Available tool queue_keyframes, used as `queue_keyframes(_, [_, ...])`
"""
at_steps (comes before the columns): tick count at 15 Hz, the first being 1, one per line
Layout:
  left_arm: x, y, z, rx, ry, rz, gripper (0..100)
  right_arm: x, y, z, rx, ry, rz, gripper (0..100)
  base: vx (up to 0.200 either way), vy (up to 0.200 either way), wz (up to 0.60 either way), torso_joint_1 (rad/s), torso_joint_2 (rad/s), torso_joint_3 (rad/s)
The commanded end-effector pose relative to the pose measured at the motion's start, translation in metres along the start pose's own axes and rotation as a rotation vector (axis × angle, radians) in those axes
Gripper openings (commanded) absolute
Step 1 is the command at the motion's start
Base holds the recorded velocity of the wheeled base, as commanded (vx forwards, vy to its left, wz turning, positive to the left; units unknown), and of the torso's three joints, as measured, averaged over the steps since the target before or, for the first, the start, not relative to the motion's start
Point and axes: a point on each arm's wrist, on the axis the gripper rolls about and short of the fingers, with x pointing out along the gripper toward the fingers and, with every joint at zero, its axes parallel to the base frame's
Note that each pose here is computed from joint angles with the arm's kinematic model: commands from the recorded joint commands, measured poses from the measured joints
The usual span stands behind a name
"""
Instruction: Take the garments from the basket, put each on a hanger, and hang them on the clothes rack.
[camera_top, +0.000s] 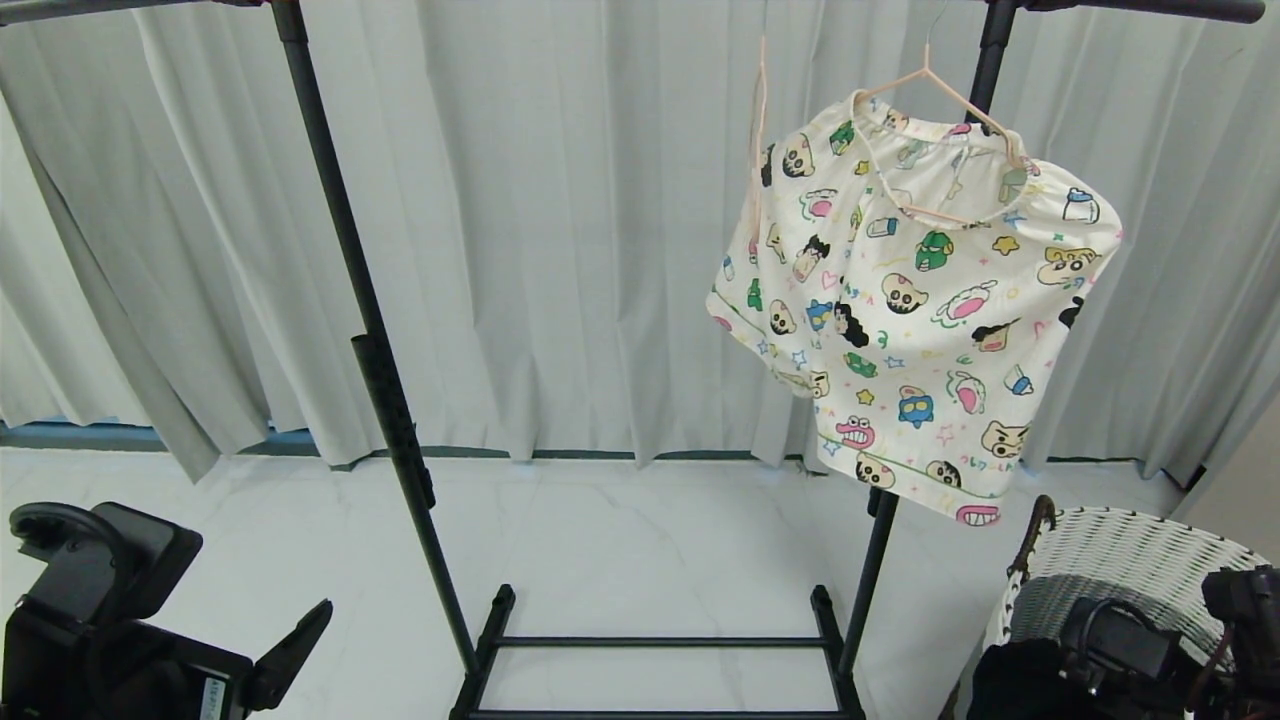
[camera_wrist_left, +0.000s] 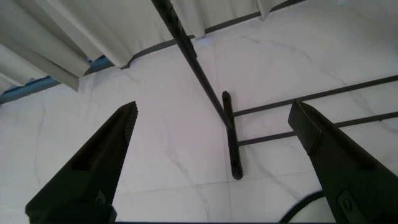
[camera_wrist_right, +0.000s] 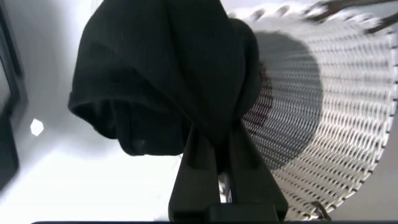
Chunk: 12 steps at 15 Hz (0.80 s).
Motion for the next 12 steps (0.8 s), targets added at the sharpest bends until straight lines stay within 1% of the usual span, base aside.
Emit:
queue_keyframes(1, [-0.002,-0.003,-0.004,0.009,0.003,-0.016,100,-0.032,-0.019,0.041,0.032,-0.135,-0.052,0,0.0,0.0,0.0,0.0,0.0,0.0])
queue_keyframes(2, [-0.004,-0.004,-0.005,0.014,-0.005,-0.025,100,-0.056,-0.027,0.062,0.059,-0.131,-0.011,0,0.0,0.0,0.0,0.0,0.0,0.0])
queue_keyframes(4, [-0.006,-0.006,-0.005,0.024,-0.018,-0.04,100,-0.109,-0.037,0.095,0.12,-0.101,0.086,0,0.0,0.0,0.0,0.0,0.0,0.0])
queue_keyframes(5, [-0.007,-0.007,-0.005,0.027,-0.02,-0.042,100,-0.132,-0.04,0.109,0.15,-0.107,0.123,0,0.0,0.0,0.0,0.0,0.0,0.0])
queue_keyframes(7, [-0.007,-0.01,-0.004,0.038,-0.03,-0.067,100,-0.159,-0.041,0.131,0.181,-0.153,0.159,0,0.0,0.0,0.0,0.0,0.0,0.0])
queue_keyframes(8, [-0.008,-0.013,-0.003,0.049,-0.04,-0.09,100,-0.166,-0.041,0.138,0.183,-0.171,0.17,0,0.0,0.0,0.0,0.0,0.0,0.0])
queue_keyframes(9, [-0.009,-0.015,-0.003,0.057,-0.048,-0.108,100,-0.169,-0.041,0.141,0.179,-0.178,0.178,0,0.0,0.0,0.0,0.0,0.0,0.0])
queue_keyframes(10, [-0.01,-0.02,-0.001,0.079,-0.067,-0.155,100,-0.171,-0.04,0.148,0.171,-0.193,0.188,0,0.0,0.0,0.0,0.0,0.0,0.0])
queue_keyframes(12, [-0.014,-0.035,0.007,0.121,-0.116,-0.285,100,-0.173,-0.036,0.157,0.18,-0.213,0.218,0,0.0,0.0,0.0,0.0,0.0,0.0])
